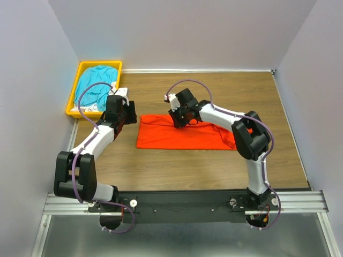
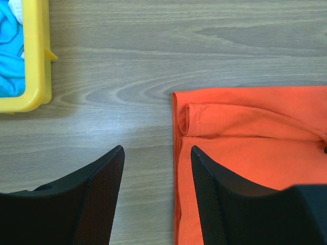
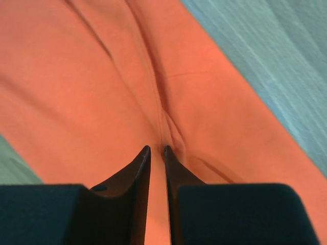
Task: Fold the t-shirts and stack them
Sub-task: Fold the tshirt
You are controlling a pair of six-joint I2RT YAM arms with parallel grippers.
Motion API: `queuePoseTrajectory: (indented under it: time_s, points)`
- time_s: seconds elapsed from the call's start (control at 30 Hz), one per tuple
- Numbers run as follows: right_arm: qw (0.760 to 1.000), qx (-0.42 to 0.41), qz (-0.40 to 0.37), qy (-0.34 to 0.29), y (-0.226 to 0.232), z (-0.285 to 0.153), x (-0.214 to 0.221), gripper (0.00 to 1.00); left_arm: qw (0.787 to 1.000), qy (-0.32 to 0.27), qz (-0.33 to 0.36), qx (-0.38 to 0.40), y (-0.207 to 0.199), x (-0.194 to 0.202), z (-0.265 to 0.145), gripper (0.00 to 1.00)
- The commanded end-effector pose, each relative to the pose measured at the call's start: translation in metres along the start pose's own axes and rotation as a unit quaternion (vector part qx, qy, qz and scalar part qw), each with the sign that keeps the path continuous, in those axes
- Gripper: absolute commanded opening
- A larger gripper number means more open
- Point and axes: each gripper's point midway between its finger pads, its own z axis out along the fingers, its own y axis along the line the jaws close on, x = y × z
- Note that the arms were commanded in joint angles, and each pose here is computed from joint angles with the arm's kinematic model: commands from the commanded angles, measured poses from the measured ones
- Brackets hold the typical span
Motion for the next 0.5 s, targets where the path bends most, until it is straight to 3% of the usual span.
queuePoseTrajectory:
  time_s: [0.0,0.47]
  points:
    - [0.998,-0.068,0.009,-0.009,0.03,-0.003,-0.004,0.26,1.0,-0.002,0.003,0.018,-0.008,-0.003,0.003,0.63]
    - [0.988,-0.148,0.025,0.017,0.058,-0.001,0.018,0.37,0.999,0.012,-0.004,0.035,-0.015,0.003,0.008,0.63]
